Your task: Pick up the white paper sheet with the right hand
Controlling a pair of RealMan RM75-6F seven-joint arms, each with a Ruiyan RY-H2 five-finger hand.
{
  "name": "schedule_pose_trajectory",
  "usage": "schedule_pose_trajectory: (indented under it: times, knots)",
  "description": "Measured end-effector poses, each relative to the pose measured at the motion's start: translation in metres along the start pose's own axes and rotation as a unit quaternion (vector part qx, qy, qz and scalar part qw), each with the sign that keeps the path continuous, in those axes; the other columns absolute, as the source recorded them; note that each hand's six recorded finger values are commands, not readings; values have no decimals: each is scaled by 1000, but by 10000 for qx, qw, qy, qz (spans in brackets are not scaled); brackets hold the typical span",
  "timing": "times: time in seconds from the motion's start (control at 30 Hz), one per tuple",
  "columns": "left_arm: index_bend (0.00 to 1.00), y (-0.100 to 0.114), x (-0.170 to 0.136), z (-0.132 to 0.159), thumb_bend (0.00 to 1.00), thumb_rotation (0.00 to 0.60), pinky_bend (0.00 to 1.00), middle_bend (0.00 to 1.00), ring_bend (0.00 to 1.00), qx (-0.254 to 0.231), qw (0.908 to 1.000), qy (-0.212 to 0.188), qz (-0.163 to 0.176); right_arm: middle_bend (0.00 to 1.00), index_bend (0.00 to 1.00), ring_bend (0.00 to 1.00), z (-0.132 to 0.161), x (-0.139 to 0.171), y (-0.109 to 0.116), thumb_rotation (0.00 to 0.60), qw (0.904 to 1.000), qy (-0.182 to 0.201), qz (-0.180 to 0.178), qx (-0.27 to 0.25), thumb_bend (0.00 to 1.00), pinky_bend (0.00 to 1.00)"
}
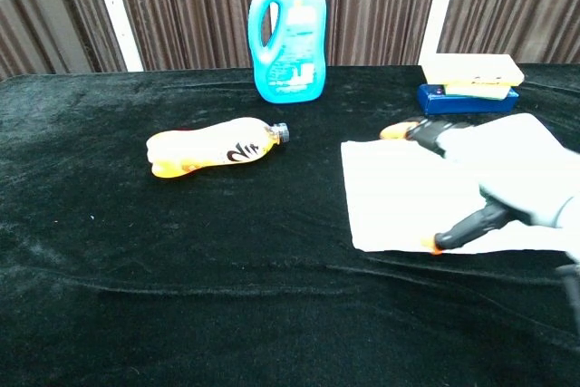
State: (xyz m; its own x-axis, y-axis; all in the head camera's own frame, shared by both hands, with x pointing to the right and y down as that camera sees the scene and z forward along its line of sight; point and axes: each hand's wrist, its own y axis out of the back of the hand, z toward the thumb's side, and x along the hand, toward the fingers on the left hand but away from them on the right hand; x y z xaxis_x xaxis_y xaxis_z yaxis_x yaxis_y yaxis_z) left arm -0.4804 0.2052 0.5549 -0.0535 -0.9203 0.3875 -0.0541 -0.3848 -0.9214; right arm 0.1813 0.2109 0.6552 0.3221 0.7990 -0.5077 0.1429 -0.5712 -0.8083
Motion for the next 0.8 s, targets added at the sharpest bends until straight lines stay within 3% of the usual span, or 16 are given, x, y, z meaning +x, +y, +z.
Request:
schedule_pose_trajectory:
  times: [0.23, 0.53, 0.8]
  knots:
    - [0, 1, 1, -3, 260, 600, 0, 0, 0, 13, 10000, 85, 17, 0, 0, 0, 7, -18, -24, 600, 9997, -210, 104, -16, 197, 0]
    - [0, 0, 4, -7, 260, 600, 0, 0, 0, 26, 9998, 186, 15, 0, 0, 0, -9, -37, -49, 600, 9976, -647, 229, -87, 198, 0]
    - [0, 0, 5, -8, 259, 600, 0, 0, 0, 31, 9997, 248, 13, 0, 0, 0, -13, -41, -58, 600, 9966, -737, 332, -124, 197, 0]
